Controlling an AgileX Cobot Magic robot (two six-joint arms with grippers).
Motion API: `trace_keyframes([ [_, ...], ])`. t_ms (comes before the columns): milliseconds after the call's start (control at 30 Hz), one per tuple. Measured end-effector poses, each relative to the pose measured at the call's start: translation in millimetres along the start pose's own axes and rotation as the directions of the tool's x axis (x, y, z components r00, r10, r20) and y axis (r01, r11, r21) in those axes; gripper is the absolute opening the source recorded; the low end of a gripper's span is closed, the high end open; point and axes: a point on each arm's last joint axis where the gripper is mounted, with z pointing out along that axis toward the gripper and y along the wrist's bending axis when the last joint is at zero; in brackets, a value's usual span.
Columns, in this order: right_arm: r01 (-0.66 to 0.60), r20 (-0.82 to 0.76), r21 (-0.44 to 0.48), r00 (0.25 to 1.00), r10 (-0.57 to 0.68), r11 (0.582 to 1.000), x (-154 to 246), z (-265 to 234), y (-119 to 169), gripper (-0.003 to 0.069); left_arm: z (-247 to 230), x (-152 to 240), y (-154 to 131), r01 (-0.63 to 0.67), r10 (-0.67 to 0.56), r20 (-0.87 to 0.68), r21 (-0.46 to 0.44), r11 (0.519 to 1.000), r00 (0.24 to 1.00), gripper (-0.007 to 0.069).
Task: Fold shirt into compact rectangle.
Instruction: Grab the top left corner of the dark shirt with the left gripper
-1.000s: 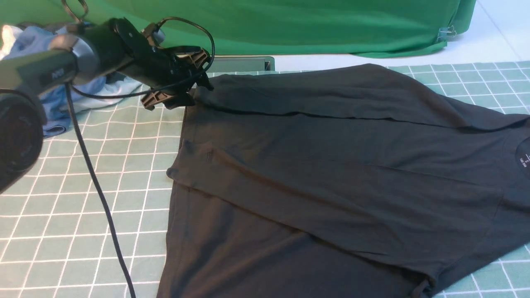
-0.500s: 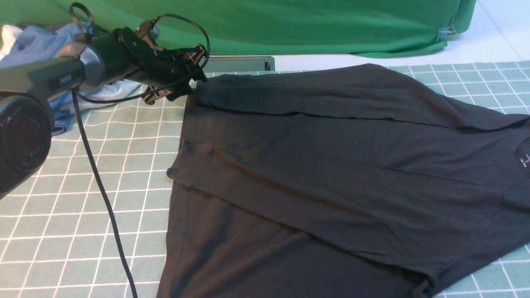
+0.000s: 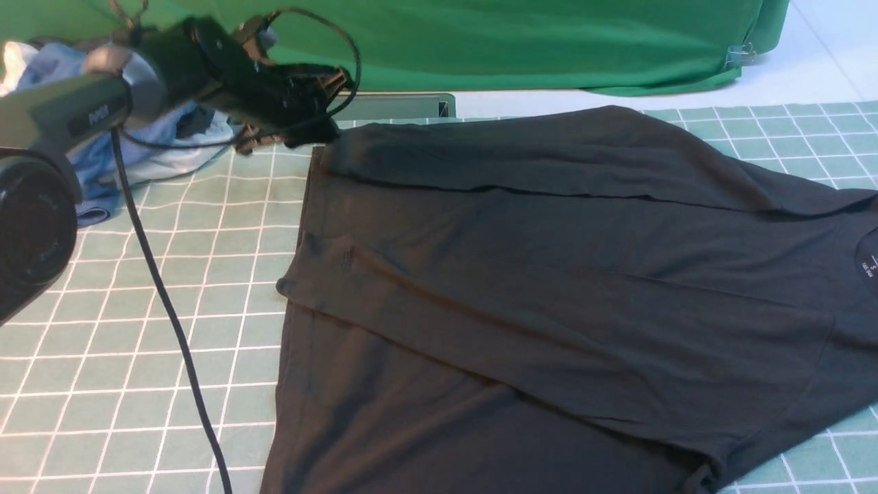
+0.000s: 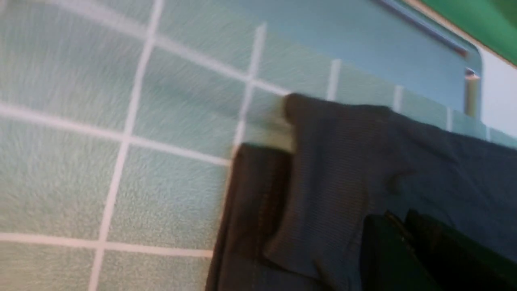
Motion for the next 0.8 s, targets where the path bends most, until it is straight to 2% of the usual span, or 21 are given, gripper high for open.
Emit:
trace_keyframes([
  [100, 0.000, 0.009, 0.001, 1.000, 0.000, 1.000, -0.8, 0.0, -0.1, 0.0198, -3.0, 0.9, -7.9, -0.036, 0.036, -0.006, -0.053, 0.998, 0.999, 0.0127],
  [133, 0.000, 0.015, 0.002, 1.000, 0.000, 1.000, -1.4, 0.0, -0.1, 0.0198, 1.1, 5.3, -8.8, -0.042, 0.040, -0.022, -0.076, 0.996, 0.999, 0.0173],
  [167, 0.000, 0.015, 0.002, 1.000, 0.000, 1.000, -1.4, 0.0, -0.1, 0.0198, 1.9, 6.0, -8.6, -0.046, 0.044, -0.025, -0.080, 0.996, 0.999, 0.0180],
  [267, 0.000, 0.020, 0.002, 1.000, 0.000, 1.000, -1.8, 0.0, -0.2, 0.0198, 20.6, 18.6, -4.6, -0.073, 0.067, -0.064, -0.100, 0.992, 0.996, 0.0292],
  [400, 0.000, 0.020, 0.002, 1.000, 0.000, 1.000, -1.8, 0.0, -0.2, 0.0202, 36.0, 26.6, -2.4, -0.109, 0.102, -0.066, -0.103, 0.989, 0.993, 0.0379],
  [600, 0.001, 0.020, 0.003, 1.000, -0.001, 1.000, -1.8, 0.0, -0.2, 0.0208, 38.3, 25.4, 0.3, -0.151, 0.146, -0.048, -0.121, 0.981, 0.988, 0.0404],
  [800, -0.006, -0.005, 0.000, 1.000, 0.006, 1.000, 0.5, 0.0, 0.0, 0.0209, 36.9, 22.7, 2.8, -0.218, 0.211, -0.060, -0.160, 0.963, 0.976, 0.0388],
])
